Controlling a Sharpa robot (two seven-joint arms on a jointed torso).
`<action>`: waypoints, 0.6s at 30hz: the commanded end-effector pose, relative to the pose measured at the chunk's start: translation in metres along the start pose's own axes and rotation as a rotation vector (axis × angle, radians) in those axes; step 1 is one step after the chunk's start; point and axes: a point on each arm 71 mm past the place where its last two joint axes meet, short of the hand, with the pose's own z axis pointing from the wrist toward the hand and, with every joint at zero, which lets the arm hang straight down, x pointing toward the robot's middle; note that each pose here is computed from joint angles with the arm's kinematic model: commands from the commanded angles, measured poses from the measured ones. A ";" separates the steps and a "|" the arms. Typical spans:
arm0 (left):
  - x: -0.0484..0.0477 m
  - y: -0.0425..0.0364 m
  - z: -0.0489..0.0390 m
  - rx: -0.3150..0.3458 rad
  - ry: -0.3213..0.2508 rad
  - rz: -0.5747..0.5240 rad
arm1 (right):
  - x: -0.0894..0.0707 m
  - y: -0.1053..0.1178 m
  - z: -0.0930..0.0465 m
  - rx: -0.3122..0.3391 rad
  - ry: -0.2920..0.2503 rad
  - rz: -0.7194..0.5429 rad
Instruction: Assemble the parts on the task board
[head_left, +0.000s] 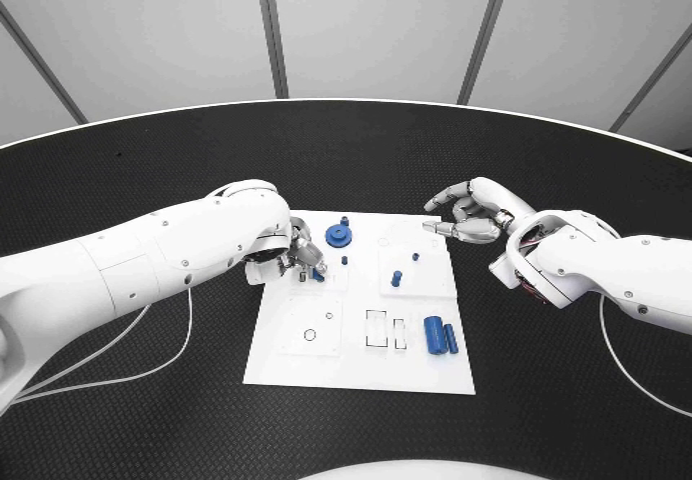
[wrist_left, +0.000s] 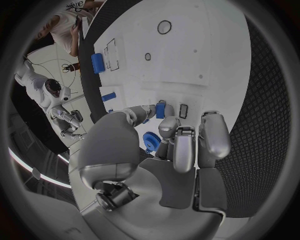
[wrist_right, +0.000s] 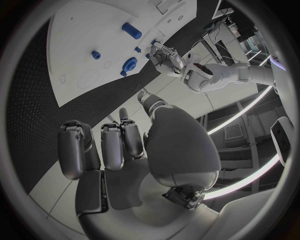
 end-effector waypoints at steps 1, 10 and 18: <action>0.0002 0.0002 0.0000 -0.001 0.003 0.002 | 0.000 0.000 0.000 0.000 0.000 0.000; 0.0007 -0.0005 0.0001 -0.003 0.010 0.009 | 0.000 0.000 0.000 0.000 0.001 0.000; 0.0014 -0.0019 0.0001 -0.002 0.014 0.013 | 0.001 0.000 0.000 -0.001 0.002 0.001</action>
